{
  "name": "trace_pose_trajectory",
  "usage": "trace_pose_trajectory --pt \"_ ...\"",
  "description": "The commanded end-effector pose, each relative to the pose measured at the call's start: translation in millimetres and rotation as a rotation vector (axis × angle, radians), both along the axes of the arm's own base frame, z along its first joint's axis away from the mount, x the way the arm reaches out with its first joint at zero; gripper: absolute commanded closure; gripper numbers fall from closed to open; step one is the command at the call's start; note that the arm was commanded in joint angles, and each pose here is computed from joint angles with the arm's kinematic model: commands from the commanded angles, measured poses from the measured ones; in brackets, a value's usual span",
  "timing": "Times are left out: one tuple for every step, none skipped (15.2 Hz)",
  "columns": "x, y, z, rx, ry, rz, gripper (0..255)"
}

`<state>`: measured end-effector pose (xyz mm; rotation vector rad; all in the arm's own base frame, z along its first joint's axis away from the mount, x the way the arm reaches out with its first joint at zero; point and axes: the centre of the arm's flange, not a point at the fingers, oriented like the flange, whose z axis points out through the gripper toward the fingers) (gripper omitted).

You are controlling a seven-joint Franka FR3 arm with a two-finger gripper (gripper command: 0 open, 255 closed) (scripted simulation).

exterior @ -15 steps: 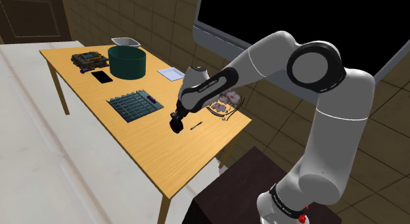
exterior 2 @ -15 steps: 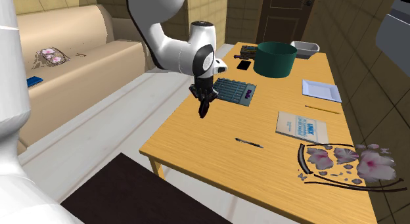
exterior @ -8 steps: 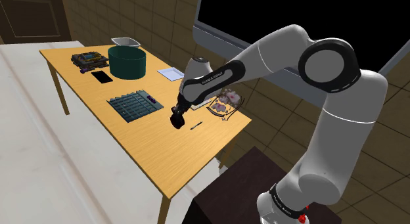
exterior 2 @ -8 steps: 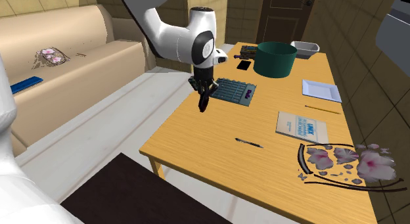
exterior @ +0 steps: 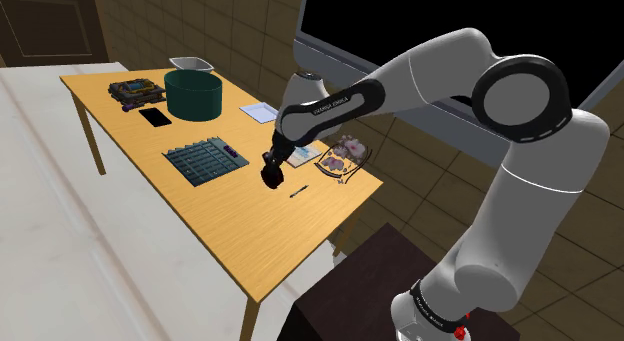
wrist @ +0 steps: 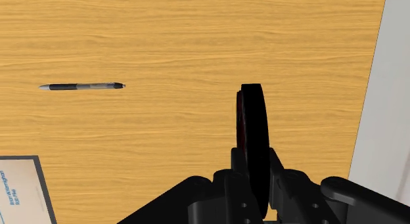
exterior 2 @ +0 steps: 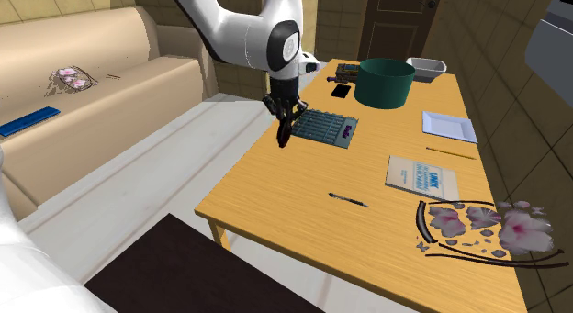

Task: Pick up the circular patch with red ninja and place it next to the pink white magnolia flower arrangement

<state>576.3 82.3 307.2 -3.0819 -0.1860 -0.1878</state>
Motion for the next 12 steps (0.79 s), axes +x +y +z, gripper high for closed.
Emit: trace_pose_trajectory --pt "0 0 11 0.0 0.0 0.0 255" --pt "0 0 16 0.0 0.0 0.0 255" --pt "0 0 22 0.0 0.0 0.0 255" --pt "0 0 24 0.0 0.0 0.0 255" --pt "-2 -13 24 0.0 0.0 0.0 255" --pt "-4 -26 24 0.0 0.0 0.0 255" --pt "-7 -39 24 0.0 0.0 0.0 255" --pt "-9 -52 24 0.0 0.0 0.0 255" --pt "-12 -65 24 0.0 0.0 0.0 255" --pt "-14 -78 24 0.0 0.0 0.0 255" --pt "-17 -91 24 0.0 0.0 0.0 255" --pt "-19 -104 24 0.0 0.0 0.0 255"
